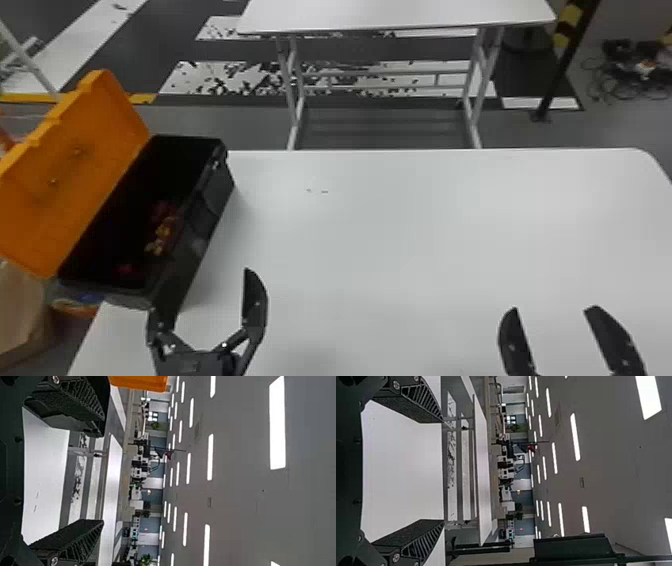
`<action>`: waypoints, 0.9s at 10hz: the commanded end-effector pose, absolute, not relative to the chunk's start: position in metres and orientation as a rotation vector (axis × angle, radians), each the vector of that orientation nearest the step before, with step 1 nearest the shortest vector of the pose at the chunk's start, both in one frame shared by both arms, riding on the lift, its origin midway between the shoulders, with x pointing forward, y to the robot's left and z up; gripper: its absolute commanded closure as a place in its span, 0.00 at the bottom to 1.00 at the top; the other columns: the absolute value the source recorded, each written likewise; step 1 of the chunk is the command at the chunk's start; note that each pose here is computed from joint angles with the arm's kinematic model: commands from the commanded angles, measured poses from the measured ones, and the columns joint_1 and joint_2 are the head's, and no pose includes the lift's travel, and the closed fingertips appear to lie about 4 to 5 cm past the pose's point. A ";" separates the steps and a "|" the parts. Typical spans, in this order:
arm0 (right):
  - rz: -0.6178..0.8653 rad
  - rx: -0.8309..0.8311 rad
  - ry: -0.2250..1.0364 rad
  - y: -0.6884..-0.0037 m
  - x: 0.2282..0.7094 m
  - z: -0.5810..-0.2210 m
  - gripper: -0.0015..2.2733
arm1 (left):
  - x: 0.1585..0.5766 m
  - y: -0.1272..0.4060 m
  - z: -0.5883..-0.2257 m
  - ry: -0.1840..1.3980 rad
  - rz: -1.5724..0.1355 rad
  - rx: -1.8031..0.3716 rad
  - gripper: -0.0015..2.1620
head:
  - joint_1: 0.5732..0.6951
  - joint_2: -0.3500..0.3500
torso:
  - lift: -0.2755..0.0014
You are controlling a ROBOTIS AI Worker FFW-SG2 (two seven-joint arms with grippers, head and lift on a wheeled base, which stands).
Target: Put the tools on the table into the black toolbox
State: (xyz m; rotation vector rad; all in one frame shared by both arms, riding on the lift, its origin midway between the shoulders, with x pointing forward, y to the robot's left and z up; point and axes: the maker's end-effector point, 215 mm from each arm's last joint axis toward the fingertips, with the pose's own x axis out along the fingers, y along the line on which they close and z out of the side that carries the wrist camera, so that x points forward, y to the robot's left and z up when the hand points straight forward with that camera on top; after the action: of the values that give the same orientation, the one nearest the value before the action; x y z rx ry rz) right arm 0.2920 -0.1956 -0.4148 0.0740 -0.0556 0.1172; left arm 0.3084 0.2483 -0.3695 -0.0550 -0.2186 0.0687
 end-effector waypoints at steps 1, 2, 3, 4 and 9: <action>0.115 0.077 -0.054 -0.196 0.293 -0.415 0.05 | 0.309 0.248 -0.371 -0.217 0.067 -0.054 0.04 | 1.00 0.65 | 0.72; 0.115 0.078 -0.056 -0.196 0.293 -0.415 0.05 | 0.310 0.248 -0.373 -0.209 0.066 -0.052 0.04 | 1.00 0.65 | 0.72; 0.114 0.077 -0.051 -0.197 0.293 -0.416 0.05 | 0.312 0.247 -0.377 -0.197 0.062 -0.051 0.04 | 1.00 0.65 | 0.72; 0.114 0.077 -0.048 -0.197 0.294 -0.418 0.05 | 0.315 0.244 -0.381 -0.182 0.056 -0.052 0.04 | 1.00 0.65 | 0.72; 0.113 0.079 -0.045 -0.197 0.294 -0.419 0.06 | 0.317 0.243 -0.381 -0.176 0.056 -0.059 0.04 | 1.00 0.62 | 0.72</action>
State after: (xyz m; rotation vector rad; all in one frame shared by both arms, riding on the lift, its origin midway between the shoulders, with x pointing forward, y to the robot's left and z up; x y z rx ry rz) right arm 0.2940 -0.1971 -0.4181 0.0778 -0.0467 0.1135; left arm 0.3166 0.2427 -0.3816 -0.0581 -0.1756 0.0545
